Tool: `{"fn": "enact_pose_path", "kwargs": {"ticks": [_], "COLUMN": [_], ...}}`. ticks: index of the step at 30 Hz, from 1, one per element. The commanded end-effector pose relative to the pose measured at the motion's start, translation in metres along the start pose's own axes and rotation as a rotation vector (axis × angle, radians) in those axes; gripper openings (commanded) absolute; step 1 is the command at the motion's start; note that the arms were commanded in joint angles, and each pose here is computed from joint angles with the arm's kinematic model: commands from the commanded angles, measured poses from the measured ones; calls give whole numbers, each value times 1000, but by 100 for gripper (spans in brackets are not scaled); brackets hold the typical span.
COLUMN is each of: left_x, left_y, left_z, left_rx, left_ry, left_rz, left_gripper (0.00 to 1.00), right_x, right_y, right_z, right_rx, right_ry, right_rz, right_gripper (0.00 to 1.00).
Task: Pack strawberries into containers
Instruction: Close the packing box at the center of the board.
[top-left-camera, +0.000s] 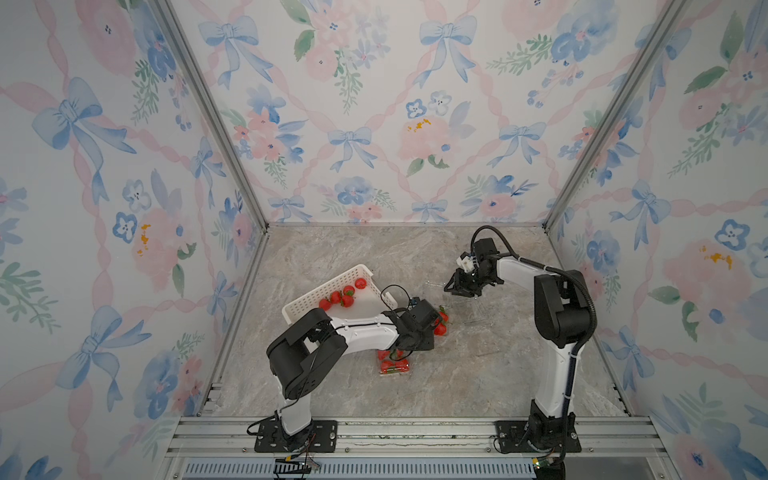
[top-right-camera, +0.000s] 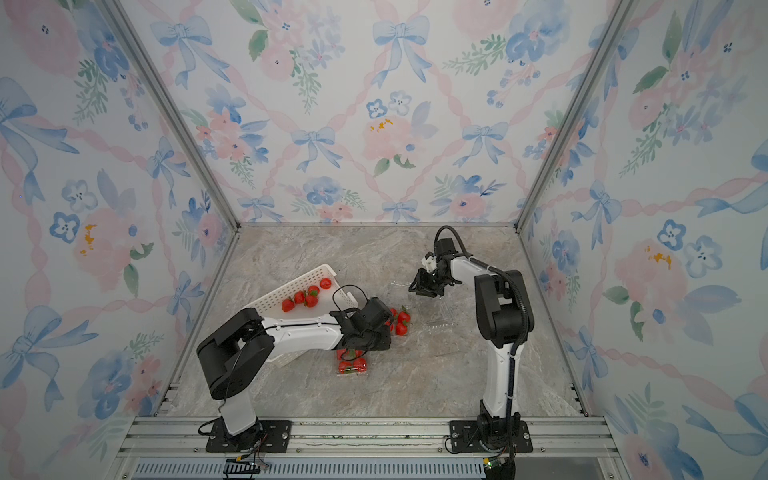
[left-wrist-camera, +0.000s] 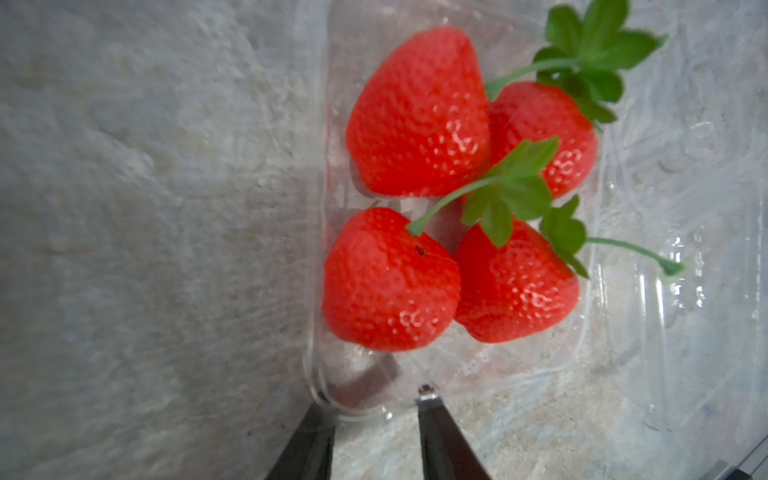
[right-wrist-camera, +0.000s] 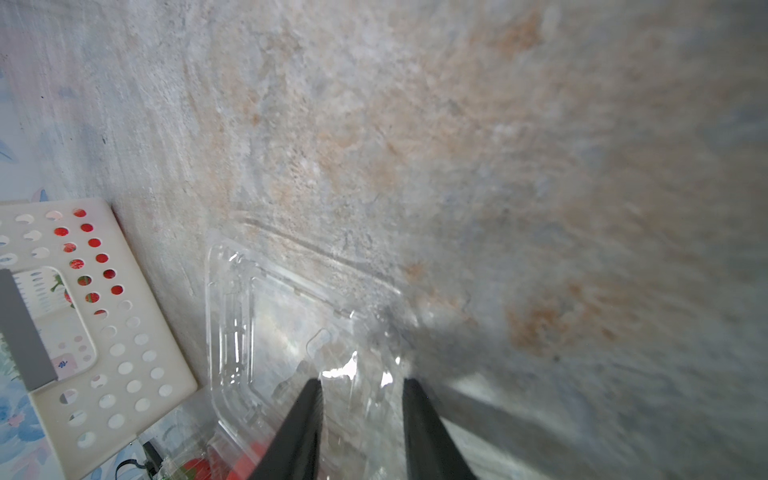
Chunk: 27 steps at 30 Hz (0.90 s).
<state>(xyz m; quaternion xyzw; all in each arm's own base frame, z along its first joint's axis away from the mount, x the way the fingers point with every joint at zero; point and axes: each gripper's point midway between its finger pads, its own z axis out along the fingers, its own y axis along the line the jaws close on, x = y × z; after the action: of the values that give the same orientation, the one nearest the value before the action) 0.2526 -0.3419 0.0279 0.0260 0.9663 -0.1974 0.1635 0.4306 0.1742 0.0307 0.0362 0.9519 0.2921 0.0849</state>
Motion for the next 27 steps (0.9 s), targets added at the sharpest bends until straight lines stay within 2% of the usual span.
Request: {"fn": "enact_pose_path", "kwargs": {"ticks": [1, 6, 16, 27], "left_x": [-1, -4, -9, -17], "left_y": [10, 11, 10, -6], "left_z": [8, 10, 16, 23], "left_rx": [-39, -46, -55, -28], "left_ry": [1, -4, -11, -9], "left_rz": [18, 19, 17, 39], "left_gripper": [37, 37, 37, 37], "right_x": [-2, -2, 8, 20], "right_y": [0, -3, -18, -39], "right_z": [7, 7, -7, -37], "right_rx": [-10, -11, -5, 8], "right_ry": [5, 1, -28, -82], "right_rz": [17, 25, 64, 105], "right_gripper": [28, 17, 4, 2]}}
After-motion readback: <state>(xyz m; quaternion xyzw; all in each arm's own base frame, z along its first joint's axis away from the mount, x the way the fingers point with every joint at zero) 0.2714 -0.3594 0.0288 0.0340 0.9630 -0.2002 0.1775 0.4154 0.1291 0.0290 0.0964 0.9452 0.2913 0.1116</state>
